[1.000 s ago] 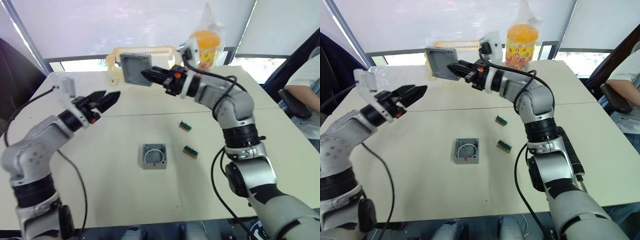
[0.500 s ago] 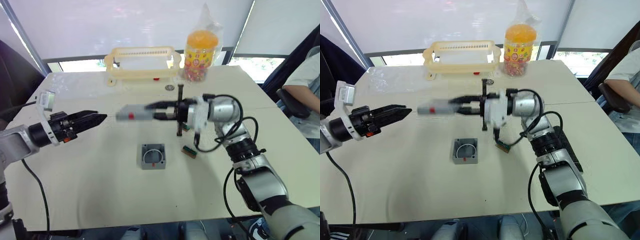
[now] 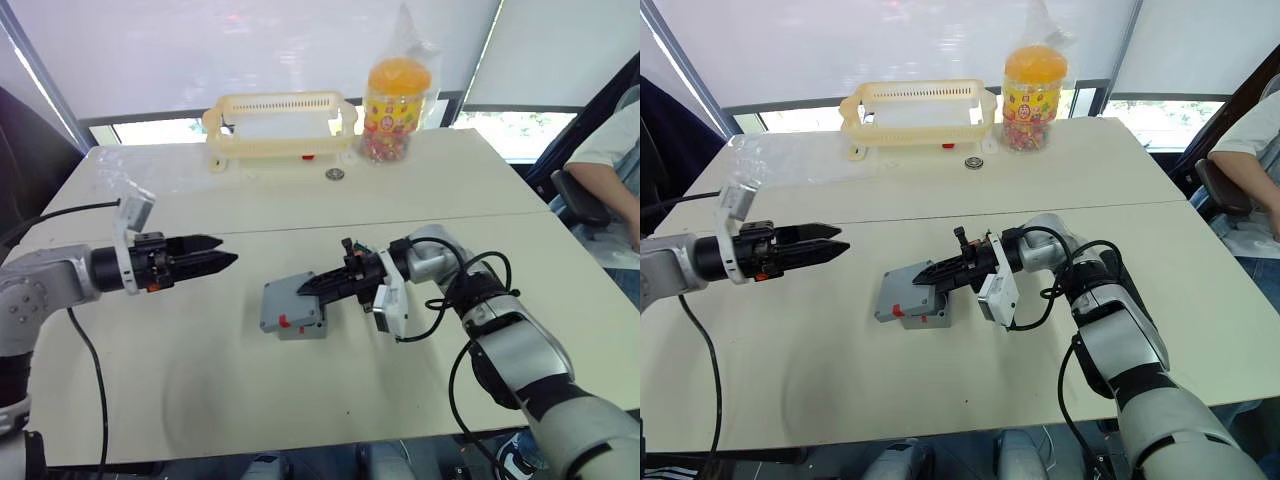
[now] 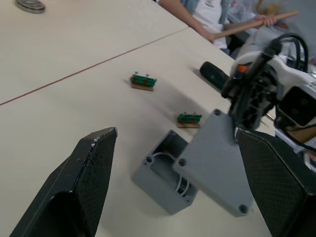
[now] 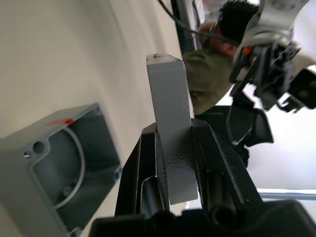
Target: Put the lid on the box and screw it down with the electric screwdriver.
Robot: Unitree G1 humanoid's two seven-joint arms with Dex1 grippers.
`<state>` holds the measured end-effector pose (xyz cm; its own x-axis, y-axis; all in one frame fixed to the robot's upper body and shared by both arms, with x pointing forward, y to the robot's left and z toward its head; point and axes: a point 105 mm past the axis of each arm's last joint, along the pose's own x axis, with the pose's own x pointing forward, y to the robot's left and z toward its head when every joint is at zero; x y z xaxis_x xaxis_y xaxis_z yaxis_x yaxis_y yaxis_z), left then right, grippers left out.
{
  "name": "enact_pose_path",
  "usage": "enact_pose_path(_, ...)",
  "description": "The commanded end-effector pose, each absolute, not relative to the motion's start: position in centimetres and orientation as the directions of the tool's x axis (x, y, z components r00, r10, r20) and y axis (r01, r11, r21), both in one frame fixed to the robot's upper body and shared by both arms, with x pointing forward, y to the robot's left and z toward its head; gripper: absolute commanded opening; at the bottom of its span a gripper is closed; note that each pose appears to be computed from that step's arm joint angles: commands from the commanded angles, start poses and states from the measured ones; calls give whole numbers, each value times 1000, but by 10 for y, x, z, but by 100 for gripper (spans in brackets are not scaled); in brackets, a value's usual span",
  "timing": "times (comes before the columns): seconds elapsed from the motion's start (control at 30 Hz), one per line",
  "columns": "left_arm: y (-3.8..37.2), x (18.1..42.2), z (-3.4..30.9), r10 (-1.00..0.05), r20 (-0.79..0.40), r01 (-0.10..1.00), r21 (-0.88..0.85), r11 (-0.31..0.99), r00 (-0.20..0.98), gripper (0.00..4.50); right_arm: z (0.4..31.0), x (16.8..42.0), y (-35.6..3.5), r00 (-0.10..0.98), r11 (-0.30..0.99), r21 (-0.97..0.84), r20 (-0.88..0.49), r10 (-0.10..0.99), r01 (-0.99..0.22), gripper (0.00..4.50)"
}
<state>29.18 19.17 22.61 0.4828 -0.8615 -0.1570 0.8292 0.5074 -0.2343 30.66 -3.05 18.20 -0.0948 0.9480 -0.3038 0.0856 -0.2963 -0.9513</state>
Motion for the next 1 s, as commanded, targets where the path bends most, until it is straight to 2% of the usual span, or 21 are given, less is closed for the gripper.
enact_pose_path(0.03, 185, 291, 225, -869, -165, 851, -185, 492, 467, 393, 192, 312, -30, -66, -257, -960, -265, 962, 110, 20)
enact_pose_path(0.23, 177, 293, 222, -876, -148, 856, -192, 480, 458, 393, 177, 320, -30, -7, -286, -952, -288, 958, 112, 20)
enact_pose_path(0.43, 167, 295, 215, -885, -153, 864, -198, 463, 439, 393, 167, 335, -27, 60, -288, -930, -282, 957, 227, 20)
enact_pose_path(0.63, 161, 296, 209, -891, -163, 870, -200, 450, 423, 393, 157, 337, -33, 3, -254, -907, -269, 963, 337, 20)
enact_pose_path(0.8, 164, 300, 210, -877, -145, 853, -205, 480, 459, 393, 168, 340, -38, -27, -176, -904, -202, 979, 389, 20)
enact_pose_path(1.0, 174, 265, 182, -875, -290, 862, -223, 456, 388, 393, 195, 335, -42, -73, -54, -914, -91, 993, 401, 20)
